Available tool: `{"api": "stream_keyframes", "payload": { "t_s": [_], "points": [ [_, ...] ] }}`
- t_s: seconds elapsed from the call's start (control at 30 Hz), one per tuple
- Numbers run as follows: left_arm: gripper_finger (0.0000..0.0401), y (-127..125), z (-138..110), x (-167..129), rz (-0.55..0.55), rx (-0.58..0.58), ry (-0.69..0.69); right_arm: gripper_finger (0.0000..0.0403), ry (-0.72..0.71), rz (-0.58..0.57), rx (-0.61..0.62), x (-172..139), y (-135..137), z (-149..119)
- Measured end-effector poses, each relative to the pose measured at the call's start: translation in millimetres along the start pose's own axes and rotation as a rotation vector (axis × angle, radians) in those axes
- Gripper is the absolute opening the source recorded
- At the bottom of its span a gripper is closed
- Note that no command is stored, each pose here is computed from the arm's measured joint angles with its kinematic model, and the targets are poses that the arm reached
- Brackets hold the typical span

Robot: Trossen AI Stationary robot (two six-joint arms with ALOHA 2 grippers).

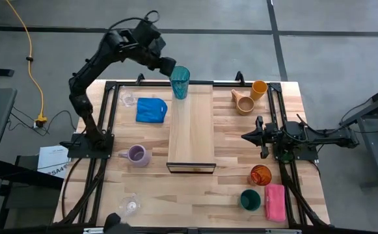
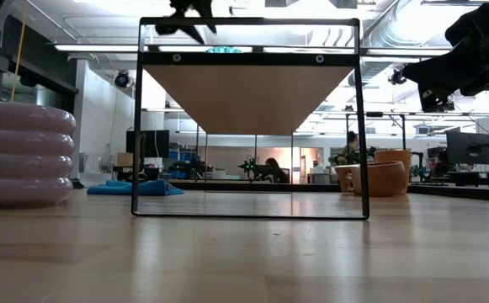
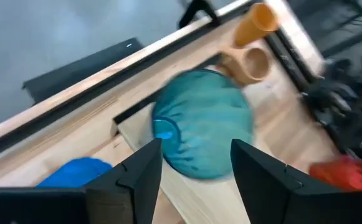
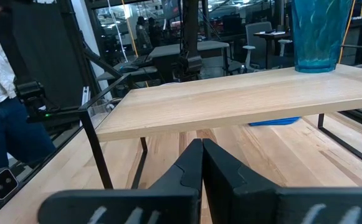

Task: Stack small to large cups/mugs on shelf
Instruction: Put the dark blue cup on the shelf

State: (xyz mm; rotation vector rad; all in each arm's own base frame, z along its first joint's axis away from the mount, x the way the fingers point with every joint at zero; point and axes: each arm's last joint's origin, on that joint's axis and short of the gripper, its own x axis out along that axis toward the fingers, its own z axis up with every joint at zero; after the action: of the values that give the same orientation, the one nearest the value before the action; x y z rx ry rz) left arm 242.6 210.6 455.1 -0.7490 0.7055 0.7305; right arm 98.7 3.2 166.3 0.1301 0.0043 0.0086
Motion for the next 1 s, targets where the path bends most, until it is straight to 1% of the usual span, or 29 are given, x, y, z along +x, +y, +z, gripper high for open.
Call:
{"api": "stream_keyframes", "payload": {
  "t_s": [0.07, 0.2, 0.27, 0.4, 0.47, 0.53, 0.6, 0.67, 0.7, 0.8, 0.87, 0.93, 1.0],
  "points": [
    [0.0177, -3, -4, -14, -0.026, 0.038, -0.022, 0.0, 0.0, 0.0, 0.0, 0, 0, 0],
    [0.0177, -20, -20, -44, -0.086, 0.149, -0.085, 0.0, 0.0, 0.0, 0.0, 0, 0, 0],
    [0.0177, -35, -33, -65, -0.133, 0.228, -0.144, 0.0, 0.0, 0.0, 0.0, 0, 0, 0],
    [0.0177, -59, -63, -98, -0.25, 0.332, -0.24, 0.0, 0.0, 0.0, 0.0, 0, 0, 0],
    [0.0177, -68, -80, -107, -0.304, 0.372, -0.287, 0.0, 0.0, 0.0, 0.0, 0, 0, 0],
    [0.0177, -72, -100, -111, -0.346, 0.385, -0.336, 0.0, 0.0, 0.0, 0.0, 0, 0, 0],
    [0.0177, -71, -120, -107, -0.397, 0.394, -0.376, 0.0, 0.0, 0.0, 0.0, 0, 0, 0],
    [0.0177, -67, -140, -100, -0.491, 0.394, -0.416, 0.0, 0.0, 0.0, 0.0, 0, 0, 0],
    [0.0177, -65, -150, -97, -0.562, 0.403, -0.437, 0.0, 0.0, 0.0, 0.0, 0, 0, 0],
    [0.0177, -60, -174, -89, -0.832, 0.436, -0.542, 0.0, 0.0, 0.0, 0.0, 0, 0, 0],
    [0.0177, -55, -187, -85, -0.992, 0.427, -0.614, 0.0, 0.0, 0.0, 0.0, 0, 0, 0],
    [0.0177, -48, -197, -79, -1.08, 0.388, -0.68, 0.0, 0.0, 0.0, 0.0, 0, 0, 0],
    [0.0177, -42, -206, -73, -1.125, 0.344, -0.733, 0.0, 0.0, 0.0, 0.0, 0, 0, 0]
  ]
}}
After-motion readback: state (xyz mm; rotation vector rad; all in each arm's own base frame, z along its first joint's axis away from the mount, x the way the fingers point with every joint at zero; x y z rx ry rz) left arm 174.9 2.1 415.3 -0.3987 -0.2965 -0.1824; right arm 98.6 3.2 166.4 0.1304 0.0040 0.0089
